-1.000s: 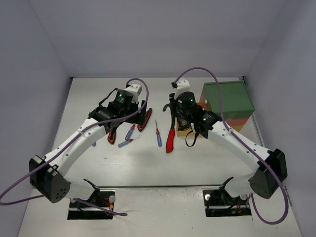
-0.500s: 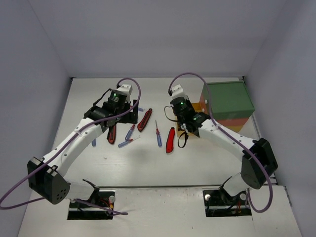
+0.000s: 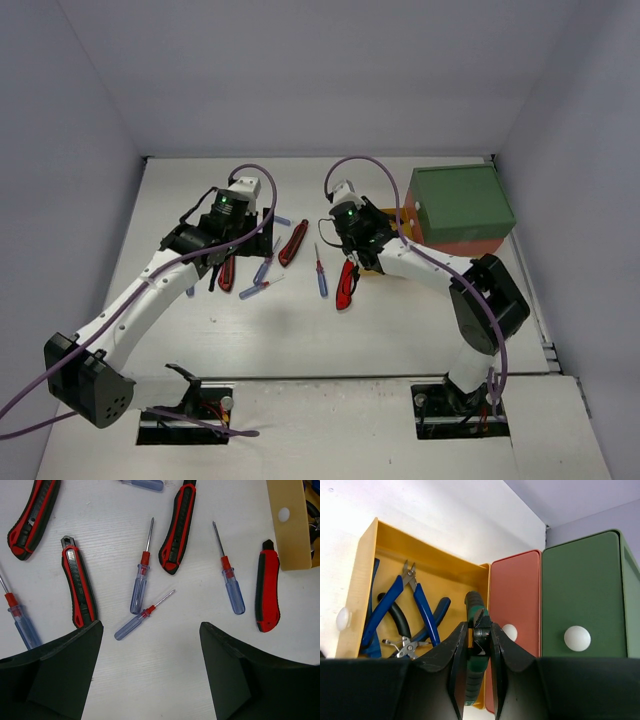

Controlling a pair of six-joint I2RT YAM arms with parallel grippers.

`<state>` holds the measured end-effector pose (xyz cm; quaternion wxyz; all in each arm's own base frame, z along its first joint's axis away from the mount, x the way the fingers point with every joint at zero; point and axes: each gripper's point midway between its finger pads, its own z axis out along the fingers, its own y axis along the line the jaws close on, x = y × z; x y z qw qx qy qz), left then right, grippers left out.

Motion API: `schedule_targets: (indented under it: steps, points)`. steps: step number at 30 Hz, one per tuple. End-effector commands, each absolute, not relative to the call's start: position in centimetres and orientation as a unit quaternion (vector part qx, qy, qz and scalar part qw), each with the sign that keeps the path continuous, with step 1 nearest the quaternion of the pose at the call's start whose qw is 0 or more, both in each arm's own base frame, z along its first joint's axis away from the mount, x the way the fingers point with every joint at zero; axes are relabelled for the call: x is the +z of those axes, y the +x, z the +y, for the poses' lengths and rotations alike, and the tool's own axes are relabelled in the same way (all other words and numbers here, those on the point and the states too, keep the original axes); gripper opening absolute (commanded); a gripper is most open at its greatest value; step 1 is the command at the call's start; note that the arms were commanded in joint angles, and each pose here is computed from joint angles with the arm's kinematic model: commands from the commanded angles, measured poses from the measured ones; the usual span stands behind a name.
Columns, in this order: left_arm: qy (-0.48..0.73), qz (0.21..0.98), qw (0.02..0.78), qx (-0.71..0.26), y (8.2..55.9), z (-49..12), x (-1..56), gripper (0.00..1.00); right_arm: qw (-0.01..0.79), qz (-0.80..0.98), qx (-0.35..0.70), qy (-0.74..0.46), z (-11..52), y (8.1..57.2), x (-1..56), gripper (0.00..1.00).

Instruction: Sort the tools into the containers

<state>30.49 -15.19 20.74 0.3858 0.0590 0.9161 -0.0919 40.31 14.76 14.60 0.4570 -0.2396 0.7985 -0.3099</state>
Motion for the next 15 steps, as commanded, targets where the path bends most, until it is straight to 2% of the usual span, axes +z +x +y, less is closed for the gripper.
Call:
schedule_targets:
  steps: [1, 15]
  points:
    - [0.043, 0.904, 0.414, -0.095, 30.8, -14.6, 22.4, 0.75, 0.487, 0.774, -0.35, -0.204, 14.3, 41.6, 16.8, 0.0]
    - [0.053, 0.903, 0.416, -0.096, 30.4, -14.3, 22.8, 0.75, 0.461, 0.774, -0.382, -0.204, 12.6, 43.0, 13.8, 0.0]
